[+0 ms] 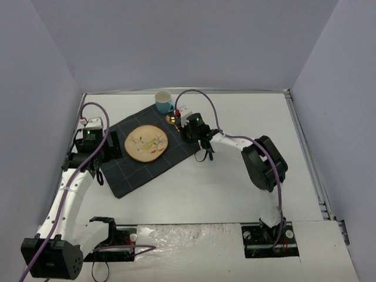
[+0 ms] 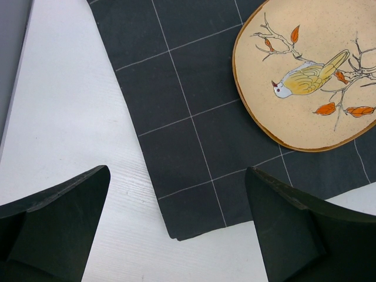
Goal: Set the dinner table for one person
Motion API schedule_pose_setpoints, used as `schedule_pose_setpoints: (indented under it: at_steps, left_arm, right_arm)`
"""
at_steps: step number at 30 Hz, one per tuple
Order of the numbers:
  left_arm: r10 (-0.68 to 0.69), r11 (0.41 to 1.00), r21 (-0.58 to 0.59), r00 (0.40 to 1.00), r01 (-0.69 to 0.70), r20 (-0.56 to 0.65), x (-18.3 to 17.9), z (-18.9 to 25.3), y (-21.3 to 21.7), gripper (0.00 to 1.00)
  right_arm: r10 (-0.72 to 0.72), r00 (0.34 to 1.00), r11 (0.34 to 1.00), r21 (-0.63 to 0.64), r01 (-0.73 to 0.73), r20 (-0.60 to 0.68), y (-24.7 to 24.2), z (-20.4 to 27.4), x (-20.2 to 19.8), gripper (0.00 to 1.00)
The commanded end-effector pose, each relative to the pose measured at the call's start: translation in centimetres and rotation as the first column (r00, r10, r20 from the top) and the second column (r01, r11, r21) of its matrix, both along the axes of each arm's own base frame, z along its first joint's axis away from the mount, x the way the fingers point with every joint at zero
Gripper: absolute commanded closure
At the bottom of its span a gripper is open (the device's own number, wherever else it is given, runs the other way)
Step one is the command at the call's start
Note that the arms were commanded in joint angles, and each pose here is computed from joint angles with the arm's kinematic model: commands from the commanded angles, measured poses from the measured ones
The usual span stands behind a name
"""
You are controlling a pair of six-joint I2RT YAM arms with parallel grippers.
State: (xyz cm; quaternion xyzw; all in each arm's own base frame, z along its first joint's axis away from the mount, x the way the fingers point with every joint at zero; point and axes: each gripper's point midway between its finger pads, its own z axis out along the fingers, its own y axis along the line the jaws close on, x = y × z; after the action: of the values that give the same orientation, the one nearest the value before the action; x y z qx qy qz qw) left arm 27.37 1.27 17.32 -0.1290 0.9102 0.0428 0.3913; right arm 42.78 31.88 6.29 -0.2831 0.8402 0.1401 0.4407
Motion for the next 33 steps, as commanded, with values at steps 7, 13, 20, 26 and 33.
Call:
schedule_pose_setpoints:
  at_steps: [7,13,20,26,33]
  left_arm:
    - [0.015,1.000,0.005,0.996,-0.015,0.091,1.2,2.8,0.3,0.03]
    - [0.013,1.000,0.003,0.996,-0.013,0.090,1.2,2.8,0.3,0.03]
    - [0.013,1.000,0.003,0.996,-0.014,0.090,1.2,2.8,0.3,0.03]
    - [0.013,1.000,0.003,0.996,-0.013,0.090,1.2,2.8,0.3,0.03]
    - [0.013,1.000,0.002,0.996,-0.013,0.089,1.2,2.8,0.3,0.03]
  right_arm:
    - [-0.036,0.999,0.999,0.016,0.035,0.017,1.1,-0.8,2.4,1.00]
    - [-0.076,0.997,0.997,-0.023,0.075,-0.025,-0.2,-3.1,2.2,1.00]
    - [-0.102,0.994,0.994,-0.051,0.100,-0.039,-1.5,-3.4,1.8,1.00]
    - [-0.113,0.993,0.992,-0.059,0.110,-0.046,-2.3,-3.7,1.6,1.00]
    - [-0.133,0.990,0.989,-0.065,0.129,-0.052,-3.7,-3.8,1.4,1.00]
